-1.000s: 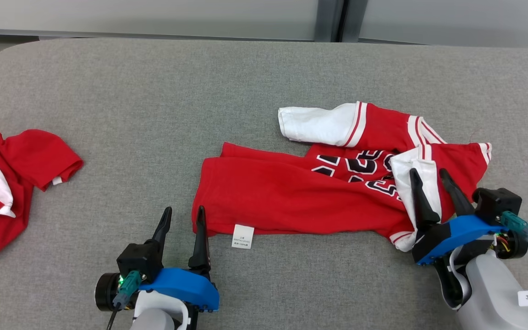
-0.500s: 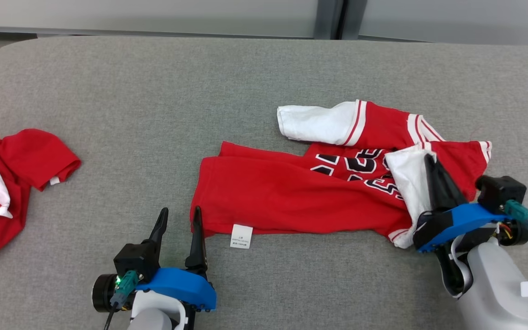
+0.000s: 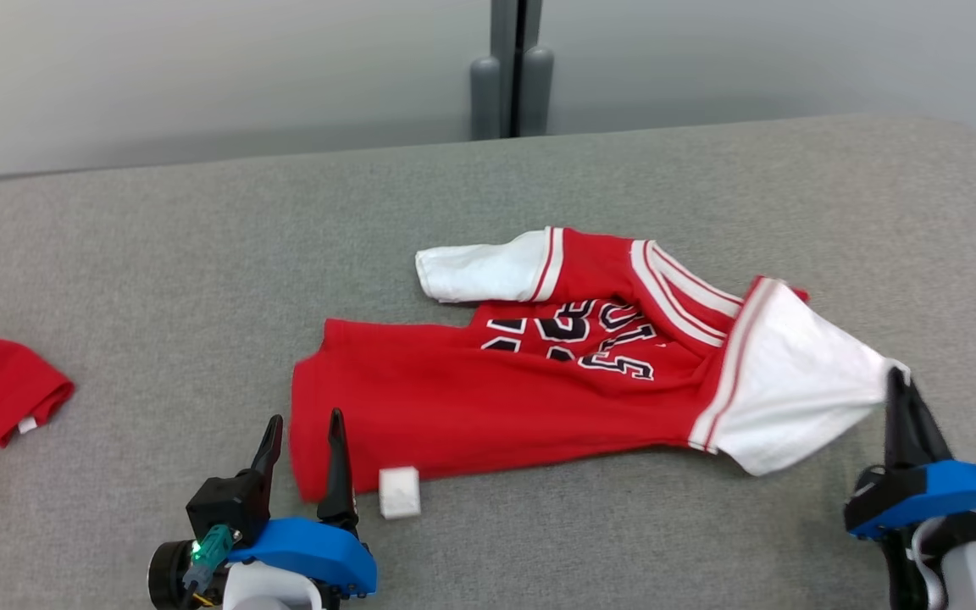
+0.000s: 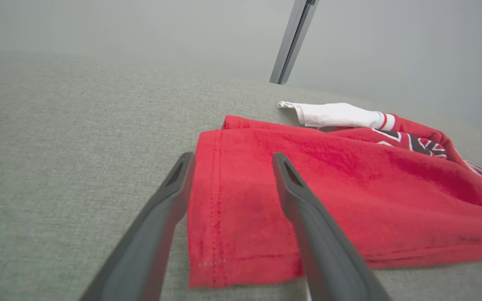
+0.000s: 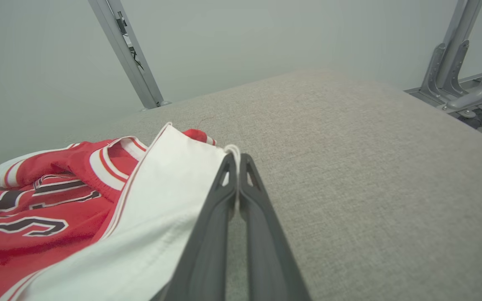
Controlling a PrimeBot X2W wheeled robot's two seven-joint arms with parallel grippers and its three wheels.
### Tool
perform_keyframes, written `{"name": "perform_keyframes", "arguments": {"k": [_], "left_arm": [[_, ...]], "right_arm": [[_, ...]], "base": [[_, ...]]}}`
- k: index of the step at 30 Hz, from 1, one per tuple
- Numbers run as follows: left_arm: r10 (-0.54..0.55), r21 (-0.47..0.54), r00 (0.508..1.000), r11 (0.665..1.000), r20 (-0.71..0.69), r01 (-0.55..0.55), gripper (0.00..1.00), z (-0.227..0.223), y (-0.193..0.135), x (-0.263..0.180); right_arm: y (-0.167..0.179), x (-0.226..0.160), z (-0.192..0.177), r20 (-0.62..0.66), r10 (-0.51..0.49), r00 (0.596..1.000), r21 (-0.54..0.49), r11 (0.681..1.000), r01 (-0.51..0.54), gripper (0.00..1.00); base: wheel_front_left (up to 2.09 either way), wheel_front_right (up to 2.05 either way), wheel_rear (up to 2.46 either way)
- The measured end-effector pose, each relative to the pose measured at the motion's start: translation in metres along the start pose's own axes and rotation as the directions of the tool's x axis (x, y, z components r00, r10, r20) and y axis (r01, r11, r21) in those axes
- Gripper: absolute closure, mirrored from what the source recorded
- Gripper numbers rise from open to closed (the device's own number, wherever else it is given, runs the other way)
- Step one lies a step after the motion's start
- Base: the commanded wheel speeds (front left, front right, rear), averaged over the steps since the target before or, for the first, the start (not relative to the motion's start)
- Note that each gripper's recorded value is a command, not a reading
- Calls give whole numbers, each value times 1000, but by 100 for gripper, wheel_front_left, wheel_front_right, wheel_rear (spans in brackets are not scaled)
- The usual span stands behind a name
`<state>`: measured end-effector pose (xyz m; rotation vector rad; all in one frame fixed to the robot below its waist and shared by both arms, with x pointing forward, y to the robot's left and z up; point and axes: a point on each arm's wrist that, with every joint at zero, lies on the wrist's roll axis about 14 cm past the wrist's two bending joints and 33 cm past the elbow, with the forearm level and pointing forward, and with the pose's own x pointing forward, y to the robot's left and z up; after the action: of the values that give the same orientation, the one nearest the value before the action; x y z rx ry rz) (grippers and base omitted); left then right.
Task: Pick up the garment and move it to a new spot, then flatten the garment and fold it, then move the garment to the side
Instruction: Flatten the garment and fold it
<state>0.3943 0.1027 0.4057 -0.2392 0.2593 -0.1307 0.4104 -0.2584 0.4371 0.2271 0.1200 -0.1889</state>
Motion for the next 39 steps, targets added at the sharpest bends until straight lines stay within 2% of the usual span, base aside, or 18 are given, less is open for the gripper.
{"name": "perform_keyframes", "arguments": {"k": [2, 4, 6, 10, 15, 20, 25, 39], "left_arm": [[-9, 8, 1000, 1000, 5, 8, 0, 2, -4, -1], [2, 21, 1000, 1000, 24, -2, 0, 8, -3, -1], [24, 36, 999, 999, 38, -25, 0, 13, 3, -2], [76, 69, 996, 994, 57, -80, 0, 17, 19, -9], [123, 88, 989, 988, 79, -130, 0, 23, 36, -21], [138, 100, 987, 984, 80, -146, 0, 21, 45, -33], [141, 102, 988, 984, 64, -147, 0, 14, 46, -46], [56, 98, 998, 994, -5, -56, 0, -9, 24, -52]], "right_arm": [[-18, -10, 5, 12, -45, 999, -33, 998, 45, 0], [-20, -14, 16, 46, -46, 998, -64, 997, 49, 0], [-4, -14, 29, 77, 16, 997, -160, 987, -4, 0], [26, -14, 41, 112, 109, 988, -234, 969, -80, 0], [60, -13, 40, 109, 197, 974, -246, 955, -166, 0], [75, -17, 33, 84, 238, 968, -257, 943, -210, 0], [80, -31, 16, 38, 259, 965, -258, 936, -241, 0], [61, -44, -3, -12, 205, 979, -206, 957, -203, 0]], "base": [[0, 0, 0], [0, 0, 0], [0, 0, 0], [0, 0, 0], [0, 0, 0], [0, 0, 0], [0, 0, 0], [0, 0, 0]]}}
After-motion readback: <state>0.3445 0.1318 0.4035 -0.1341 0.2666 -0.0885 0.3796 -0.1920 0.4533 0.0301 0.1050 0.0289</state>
